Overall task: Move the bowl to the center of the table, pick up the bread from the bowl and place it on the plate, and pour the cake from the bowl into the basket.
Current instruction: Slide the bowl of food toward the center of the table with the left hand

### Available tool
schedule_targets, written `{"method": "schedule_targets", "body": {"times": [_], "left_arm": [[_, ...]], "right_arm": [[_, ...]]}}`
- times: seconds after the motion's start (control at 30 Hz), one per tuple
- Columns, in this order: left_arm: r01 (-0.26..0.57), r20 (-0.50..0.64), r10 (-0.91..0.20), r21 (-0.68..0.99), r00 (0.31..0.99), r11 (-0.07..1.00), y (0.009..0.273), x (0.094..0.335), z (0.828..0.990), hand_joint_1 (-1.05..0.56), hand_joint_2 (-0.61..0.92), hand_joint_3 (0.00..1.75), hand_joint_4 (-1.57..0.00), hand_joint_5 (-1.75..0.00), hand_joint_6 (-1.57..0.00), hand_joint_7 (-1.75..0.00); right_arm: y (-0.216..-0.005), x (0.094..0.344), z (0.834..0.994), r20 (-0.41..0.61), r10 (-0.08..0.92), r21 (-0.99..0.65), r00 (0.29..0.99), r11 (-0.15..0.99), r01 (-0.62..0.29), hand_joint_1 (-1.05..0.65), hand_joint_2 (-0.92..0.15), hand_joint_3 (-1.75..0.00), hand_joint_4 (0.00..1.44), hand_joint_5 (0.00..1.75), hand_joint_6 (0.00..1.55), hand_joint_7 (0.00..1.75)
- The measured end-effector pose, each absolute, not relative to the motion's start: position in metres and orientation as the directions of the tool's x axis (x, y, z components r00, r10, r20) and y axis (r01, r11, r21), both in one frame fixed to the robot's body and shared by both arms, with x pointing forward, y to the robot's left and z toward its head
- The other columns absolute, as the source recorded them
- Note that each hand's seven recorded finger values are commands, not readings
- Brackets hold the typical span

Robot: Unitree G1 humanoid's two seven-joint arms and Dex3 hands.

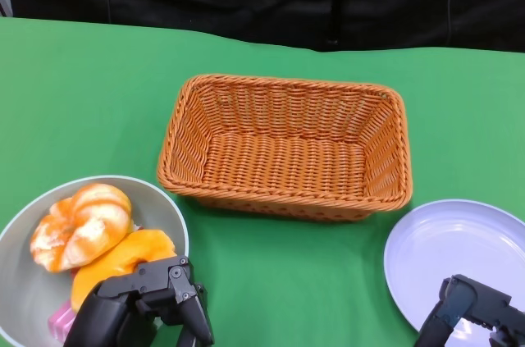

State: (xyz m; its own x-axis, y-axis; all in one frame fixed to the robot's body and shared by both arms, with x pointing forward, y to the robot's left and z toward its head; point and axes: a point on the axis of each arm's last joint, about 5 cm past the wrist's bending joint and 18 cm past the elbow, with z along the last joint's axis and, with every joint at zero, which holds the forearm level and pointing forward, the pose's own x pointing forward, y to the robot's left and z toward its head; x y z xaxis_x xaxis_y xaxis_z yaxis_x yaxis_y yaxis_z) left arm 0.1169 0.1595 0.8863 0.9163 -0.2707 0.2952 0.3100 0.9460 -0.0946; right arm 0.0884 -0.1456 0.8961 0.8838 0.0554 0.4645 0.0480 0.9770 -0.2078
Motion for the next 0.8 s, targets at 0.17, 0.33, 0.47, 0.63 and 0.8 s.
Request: {"method": "schedule_targets", "body": {"times": [0.17, 0.33, 0.47, 0.63, 0.8], "left_arm": [[0.310, 0.295, -0.271, -0.095, 0.916, 0.946, 0.159, 0.117, 0.886, 0.01, 0.32, 1.58, -1.01, -1.64, -0.95, -1.45], [0.310, 0.295, -0.272, -0.088, 0.916, 0.947, 0.159, 0.117, 0.886, 0.00, 0.32, 1.57, -1.01, -1.63, -0.95, -1.44], [0.307, 0.298, -0.268, -0.093, 0.916, 0.947, 0.160, 0.117, 0.886, 0.00, 0.33, 1.53, -0.96, -1.55, -0.93, -1.34], [0.297, 0.320, -0.259, -0.076, 0.911, 0.952, 0.166, 0.118, 0.889, -0.16, 0.60, 0.90, -0.84, -0.99, -0.93, -0.57], [0.279, 0.400, -0.272, 0.042, 0.875, 0.959, 0.170, 0.122, 0.897, -0.38, 0.87, 0.37, -0.71, -0.74, -0.71, -0.13]], "right_arm": [[-0.146, 0.088, 0.896, 0.466, 0.057, -0.209, 0.883, 0.977, 0.048, 0.04, -0.21, -1.66, 0.91, 1.71, 0.86, 1.44], [-0.146, 0.089, 0.896, 0.466, 0.058, -0.207, 0.883, 0.977, 0.045, 0.05, -0.21, -1.66, 0.90, 1.72, 0.86, 1.45], [-0.145, 0.088, 0.896, 0.466, 0.060, -0.211, 0.883, 0.976, 0.045, 0.05, -0.20, -1.68, 0.90, 1.72, 0.86, 1.45], [-0.145, 0.087, 0.896, 0.463, 0.057, -0.205, 0.885, 0.978, 0.044, 0.07, -0.18, -1.70, 0.91, 1.73, 0.87, 1.46], [-0.144, 0.087, 0.896, 0.465, 0.051, -0.193, 0.884, 0.980, 0.045, 0.06, -0.19, -1.69, 0.90, 1.73, 0.85, 1.46]]}}
